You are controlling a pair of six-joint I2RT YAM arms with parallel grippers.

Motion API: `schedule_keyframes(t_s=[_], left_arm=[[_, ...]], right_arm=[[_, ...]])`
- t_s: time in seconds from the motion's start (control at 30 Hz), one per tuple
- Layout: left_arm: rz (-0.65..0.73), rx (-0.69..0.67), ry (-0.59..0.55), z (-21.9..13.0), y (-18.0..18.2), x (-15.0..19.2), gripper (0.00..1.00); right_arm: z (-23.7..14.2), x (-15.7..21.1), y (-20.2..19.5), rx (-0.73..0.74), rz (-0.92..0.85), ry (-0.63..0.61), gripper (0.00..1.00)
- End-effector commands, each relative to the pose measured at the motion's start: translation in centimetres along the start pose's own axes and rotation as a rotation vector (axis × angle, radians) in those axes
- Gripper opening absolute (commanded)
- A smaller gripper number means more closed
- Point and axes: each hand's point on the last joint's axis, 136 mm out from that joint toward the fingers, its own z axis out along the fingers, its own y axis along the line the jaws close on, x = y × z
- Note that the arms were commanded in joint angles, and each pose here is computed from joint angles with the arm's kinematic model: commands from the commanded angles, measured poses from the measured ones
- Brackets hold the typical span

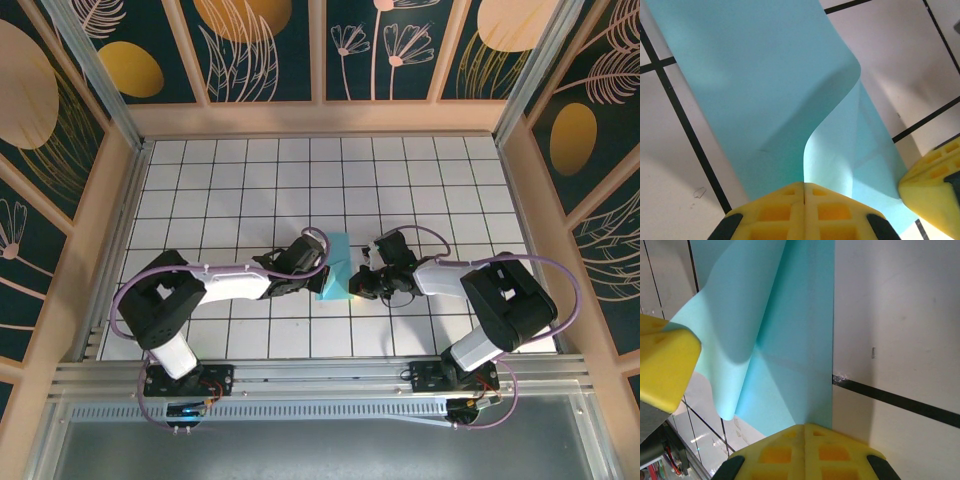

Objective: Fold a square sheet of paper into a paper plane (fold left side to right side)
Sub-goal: Fold the triangle a second time at the center of the table.

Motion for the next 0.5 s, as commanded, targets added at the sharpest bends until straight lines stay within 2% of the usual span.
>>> schedule_keyframes(t_s=[0.0, 0.47], left_arm=[[0.015, -0.022, -0.002, 0.15, 0.41, -0.56, 0.00], [0.017, -0.039, -0.015, 0.11, 0.82, -1.13, 0.00]], right_arm=[[0.61, 1.20, -2.43, 0.101, 0.021, 0.038, 0.00], [0.69, 1.30, -2.52, 0.102, 0.021, 0.040, 0.00]])
